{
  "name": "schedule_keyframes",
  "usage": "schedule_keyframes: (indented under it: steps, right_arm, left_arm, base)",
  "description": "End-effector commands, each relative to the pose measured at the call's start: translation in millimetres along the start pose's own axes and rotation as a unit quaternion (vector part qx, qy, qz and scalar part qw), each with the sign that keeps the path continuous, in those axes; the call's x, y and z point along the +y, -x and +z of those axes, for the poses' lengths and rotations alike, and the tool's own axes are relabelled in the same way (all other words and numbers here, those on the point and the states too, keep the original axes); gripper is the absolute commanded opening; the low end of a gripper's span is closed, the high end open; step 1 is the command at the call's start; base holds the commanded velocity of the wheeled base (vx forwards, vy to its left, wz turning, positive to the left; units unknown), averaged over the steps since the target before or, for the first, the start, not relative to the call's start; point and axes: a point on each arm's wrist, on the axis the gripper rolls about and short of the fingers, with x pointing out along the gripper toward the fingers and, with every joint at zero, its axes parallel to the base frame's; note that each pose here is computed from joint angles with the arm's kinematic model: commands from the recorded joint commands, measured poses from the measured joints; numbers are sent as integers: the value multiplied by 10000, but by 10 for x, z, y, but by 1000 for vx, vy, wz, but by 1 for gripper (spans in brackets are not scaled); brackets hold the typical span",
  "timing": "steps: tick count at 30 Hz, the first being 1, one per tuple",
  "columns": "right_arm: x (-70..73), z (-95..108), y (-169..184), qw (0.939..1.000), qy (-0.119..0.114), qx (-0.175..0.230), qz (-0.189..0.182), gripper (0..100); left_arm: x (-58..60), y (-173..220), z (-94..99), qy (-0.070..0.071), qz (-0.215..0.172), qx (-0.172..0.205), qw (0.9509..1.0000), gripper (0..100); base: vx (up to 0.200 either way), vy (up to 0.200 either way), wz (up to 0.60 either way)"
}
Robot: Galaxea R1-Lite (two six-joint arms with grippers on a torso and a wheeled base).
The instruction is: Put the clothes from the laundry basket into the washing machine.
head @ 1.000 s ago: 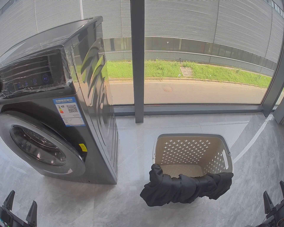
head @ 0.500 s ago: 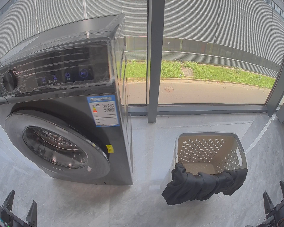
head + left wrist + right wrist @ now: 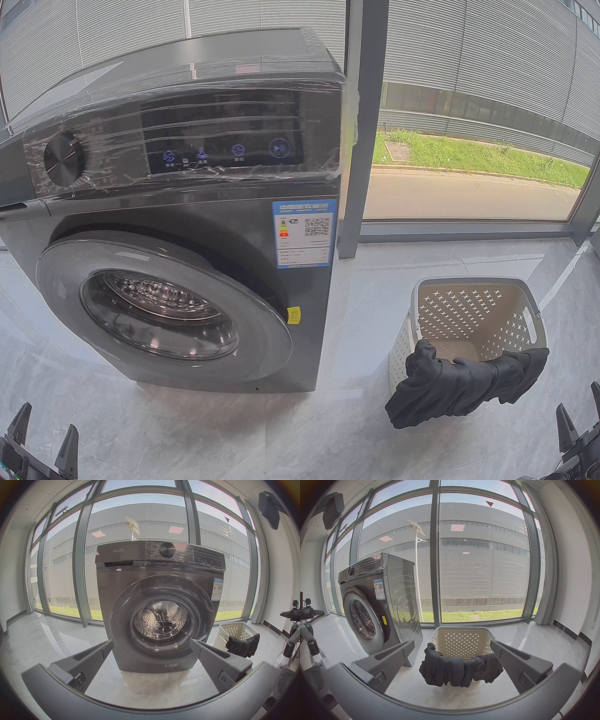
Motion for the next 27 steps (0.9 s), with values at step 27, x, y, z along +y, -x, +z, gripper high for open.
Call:
schedule_keyframes:
  steps: [27]
  right_arm:
    - [0, -53, -1, 10000, -1, 8, 1, 100]
  left_arm:
    - [2, 2, -44, 3, 12, -14, 10000, 100]
  base:
    - [0, 156, 0]
